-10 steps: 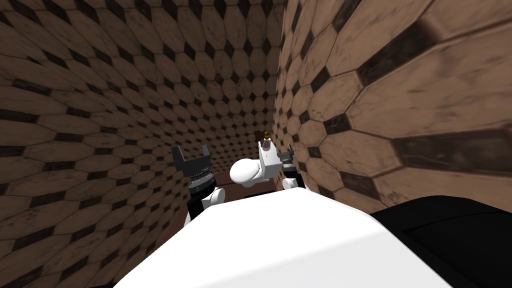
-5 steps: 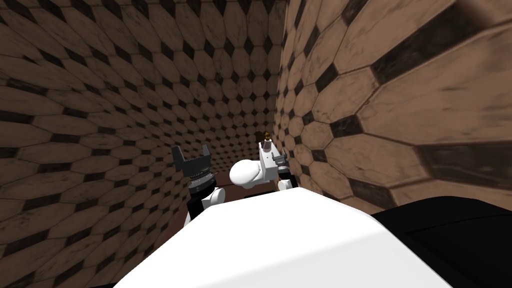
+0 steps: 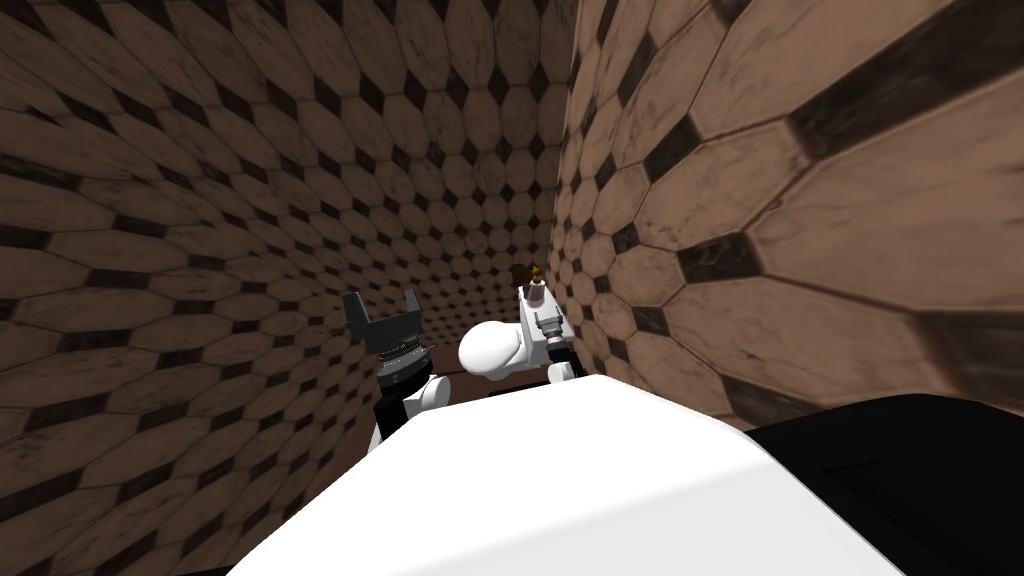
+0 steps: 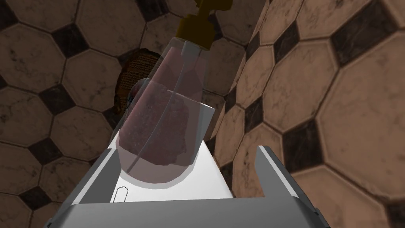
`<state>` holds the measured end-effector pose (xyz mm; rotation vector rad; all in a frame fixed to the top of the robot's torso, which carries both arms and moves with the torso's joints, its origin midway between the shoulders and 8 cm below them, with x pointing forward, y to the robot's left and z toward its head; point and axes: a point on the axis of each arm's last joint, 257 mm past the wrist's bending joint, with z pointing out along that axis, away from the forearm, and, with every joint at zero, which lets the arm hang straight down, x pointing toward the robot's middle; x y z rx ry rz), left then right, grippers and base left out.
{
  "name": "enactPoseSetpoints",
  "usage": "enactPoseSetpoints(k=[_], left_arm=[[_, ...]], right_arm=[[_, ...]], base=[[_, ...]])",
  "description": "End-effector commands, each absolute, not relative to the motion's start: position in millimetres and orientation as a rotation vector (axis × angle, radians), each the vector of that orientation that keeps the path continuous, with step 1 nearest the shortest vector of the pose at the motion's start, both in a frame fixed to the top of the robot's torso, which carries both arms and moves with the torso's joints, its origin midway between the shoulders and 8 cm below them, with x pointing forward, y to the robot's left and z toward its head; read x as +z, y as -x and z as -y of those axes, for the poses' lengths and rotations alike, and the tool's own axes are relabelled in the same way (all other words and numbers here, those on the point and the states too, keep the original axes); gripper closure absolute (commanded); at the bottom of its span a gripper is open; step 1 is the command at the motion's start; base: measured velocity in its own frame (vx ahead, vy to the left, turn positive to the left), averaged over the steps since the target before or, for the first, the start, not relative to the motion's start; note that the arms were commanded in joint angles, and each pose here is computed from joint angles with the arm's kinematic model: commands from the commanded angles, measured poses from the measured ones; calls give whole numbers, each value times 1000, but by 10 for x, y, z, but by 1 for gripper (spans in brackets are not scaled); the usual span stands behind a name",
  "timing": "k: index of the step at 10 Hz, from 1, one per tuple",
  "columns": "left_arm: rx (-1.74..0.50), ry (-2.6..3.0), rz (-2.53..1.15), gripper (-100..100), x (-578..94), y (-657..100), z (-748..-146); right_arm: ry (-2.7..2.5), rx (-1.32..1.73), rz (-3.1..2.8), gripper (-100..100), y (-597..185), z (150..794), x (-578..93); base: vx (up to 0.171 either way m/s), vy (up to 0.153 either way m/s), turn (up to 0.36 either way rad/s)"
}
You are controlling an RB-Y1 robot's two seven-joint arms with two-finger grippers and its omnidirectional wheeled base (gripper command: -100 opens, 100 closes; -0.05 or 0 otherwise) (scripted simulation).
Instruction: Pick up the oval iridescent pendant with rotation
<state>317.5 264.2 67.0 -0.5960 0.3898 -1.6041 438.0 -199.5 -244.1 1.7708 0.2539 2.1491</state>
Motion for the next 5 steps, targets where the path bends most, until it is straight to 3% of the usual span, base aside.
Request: enactPoseSetpoints(k=[1,5], left_arm=[[-1604,596,-390,0,670,-3175,-2642],[-1604,596,-390,0,670,-3175,-2642]], right_arm=[[-1859,2160,-212,-100,-4382,1925,-2644],[-2039,2166,-118,-100,-4380,1705,-3048]], base=[[46,-7,14],[46,-13,6]])
